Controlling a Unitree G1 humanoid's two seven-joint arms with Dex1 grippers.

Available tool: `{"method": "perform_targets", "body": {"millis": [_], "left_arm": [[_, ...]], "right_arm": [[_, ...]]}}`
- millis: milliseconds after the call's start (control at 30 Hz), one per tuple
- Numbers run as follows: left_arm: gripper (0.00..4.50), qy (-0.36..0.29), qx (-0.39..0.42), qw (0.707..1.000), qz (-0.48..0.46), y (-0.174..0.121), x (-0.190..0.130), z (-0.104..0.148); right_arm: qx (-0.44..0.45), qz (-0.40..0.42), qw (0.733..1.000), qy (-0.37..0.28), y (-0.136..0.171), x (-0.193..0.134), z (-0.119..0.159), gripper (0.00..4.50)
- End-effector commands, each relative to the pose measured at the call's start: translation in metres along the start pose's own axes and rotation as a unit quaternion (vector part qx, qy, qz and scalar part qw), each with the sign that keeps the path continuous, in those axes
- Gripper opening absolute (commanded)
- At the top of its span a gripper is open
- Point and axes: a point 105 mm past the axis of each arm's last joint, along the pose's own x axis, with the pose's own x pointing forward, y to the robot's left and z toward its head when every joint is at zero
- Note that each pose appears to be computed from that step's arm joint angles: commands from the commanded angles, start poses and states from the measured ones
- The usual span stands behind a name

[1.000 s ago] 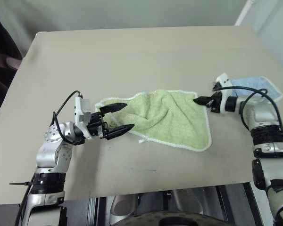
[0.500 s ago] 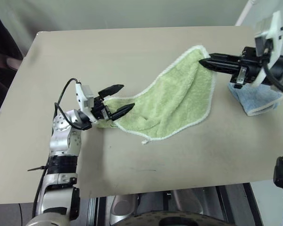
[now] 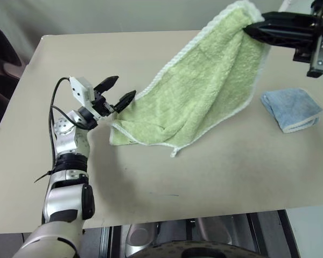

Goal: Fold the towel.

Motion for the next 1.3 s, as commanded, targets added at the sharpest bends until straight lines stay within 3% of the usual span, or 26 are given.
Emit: {"method": "perform_targets", "body": {"millis": [33, 233, 567, 900, 1300], "left_arm": [[4.50, -0.008, -0.024, 0.999, -0.023, 0.002, -0.008, 0.005], [4.50, -0.007, -0.149, 0.987, -0.057, 0.003, -0.024, 0.007], [4.50, 0.072, -0.207, 0.965, -0.142, -0.024, -0.019, -0.022], [4.50, 0.104, -0.194, 0.965, -0.141, -0.030, 0.009, -0.042], [4.50, 0.134, -0.226, 0.945, -0.197, -0.037, 0.015, -0.035]], "right_arm": [[-0.028, -0.001, 0.999, -0.029, -0.004, -0.010, 0.026, 0.06], [-0.022, 0.003, 0.999, -0.043, -0.009, -0.017, 0.038, 0.06], [0.000, 0.027, 0.997, -0.069, -0.006, -0.015, 0.052, 0.06], [0.001, 0.049, 0.996, -0.070, 0.004, -0.011, 0.058, 0.06], [-0.008, 0.060, 0.996, -0.070, 0.012, -0.012, 0.068, 0.06]]}}
